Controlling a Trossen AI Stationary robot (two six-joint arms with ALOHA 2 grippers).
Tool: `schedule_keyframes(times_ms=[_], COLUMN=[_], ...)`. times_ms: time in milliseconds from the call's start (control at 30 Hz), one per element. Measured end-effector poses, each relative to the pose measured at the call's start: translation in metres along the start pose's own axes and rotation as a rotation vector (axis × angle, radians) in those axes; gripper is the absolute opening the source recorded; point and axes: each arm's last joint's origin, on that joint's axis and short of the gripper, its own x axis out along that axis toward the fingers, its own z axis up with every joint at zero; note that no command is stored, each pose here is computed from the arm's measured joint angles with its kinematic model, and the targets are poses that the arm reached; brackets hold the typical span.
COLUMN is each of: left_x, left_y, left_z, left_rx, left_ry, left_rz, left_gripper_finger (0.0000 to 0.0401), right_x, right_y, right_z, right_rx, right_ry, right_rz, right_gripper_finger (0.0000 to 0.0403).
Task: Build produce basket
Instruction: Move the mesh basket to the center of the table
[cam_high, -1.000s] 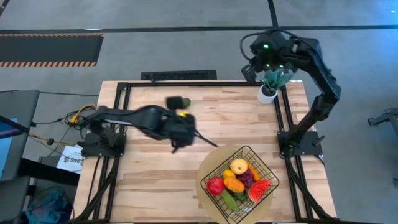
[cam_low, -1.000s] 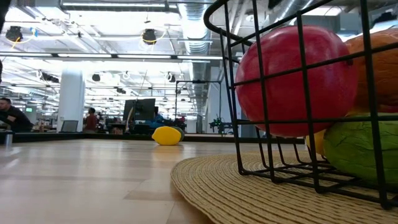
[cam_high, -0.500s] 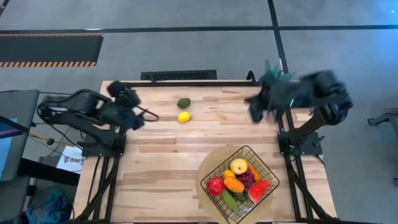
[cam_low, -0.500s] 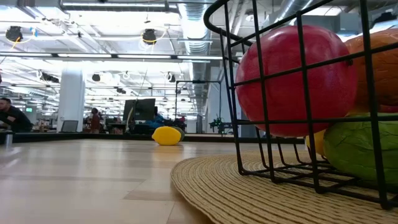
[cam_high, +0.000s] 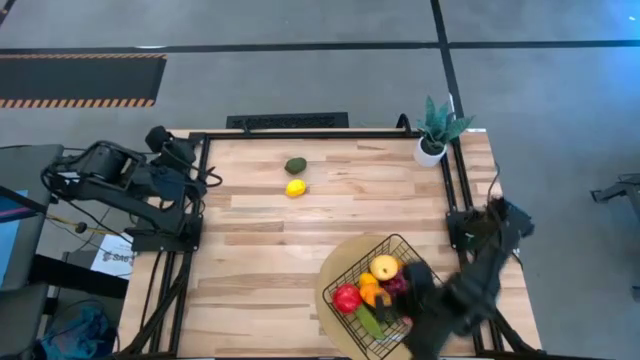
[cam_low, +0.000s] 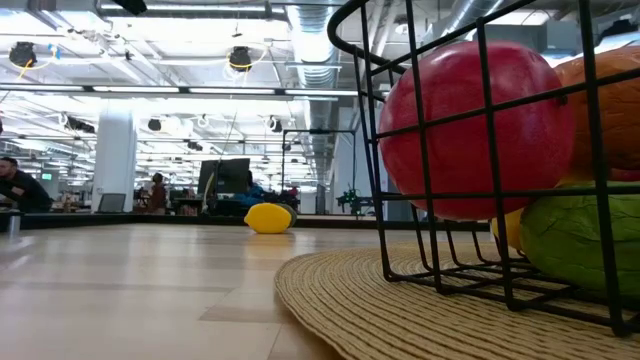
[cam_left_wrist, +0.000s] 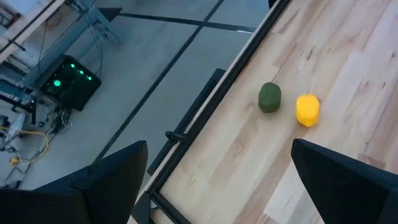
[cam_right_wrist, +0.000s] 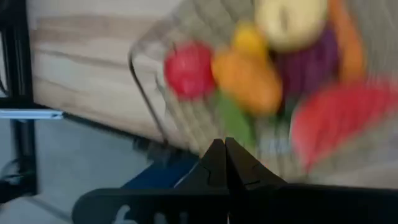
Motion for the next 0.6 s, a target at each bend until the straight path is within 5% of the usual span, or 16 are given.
schedule_keyframes(times_ms=[100,233,600], left_x=[0.0,0.001,0.005], left_y=[-0.001,-0.002,-0.014], left_z=[0.0,0.002,0.013], left_rx=[0.02,0.037,0.001], left_ry=[0.0,0.002,-0.038], left_rz=[0.001,0.003,-0.016], left_gripper_finger=[0.0384,0.0384,0.0384], right_x=[-0.009,-0.019,-0.029], right_y=[-0.005,-0.006,-0.031], right_z=[-0.032,-0.06,-0.083], right_rx=[0.091,0.066,0.001], right_ry=[0.071,0.165,0.483], right_rz=[0.043,0.074,-0.334], right_gripper_finger=[0.0001,0.0001,0.0001])
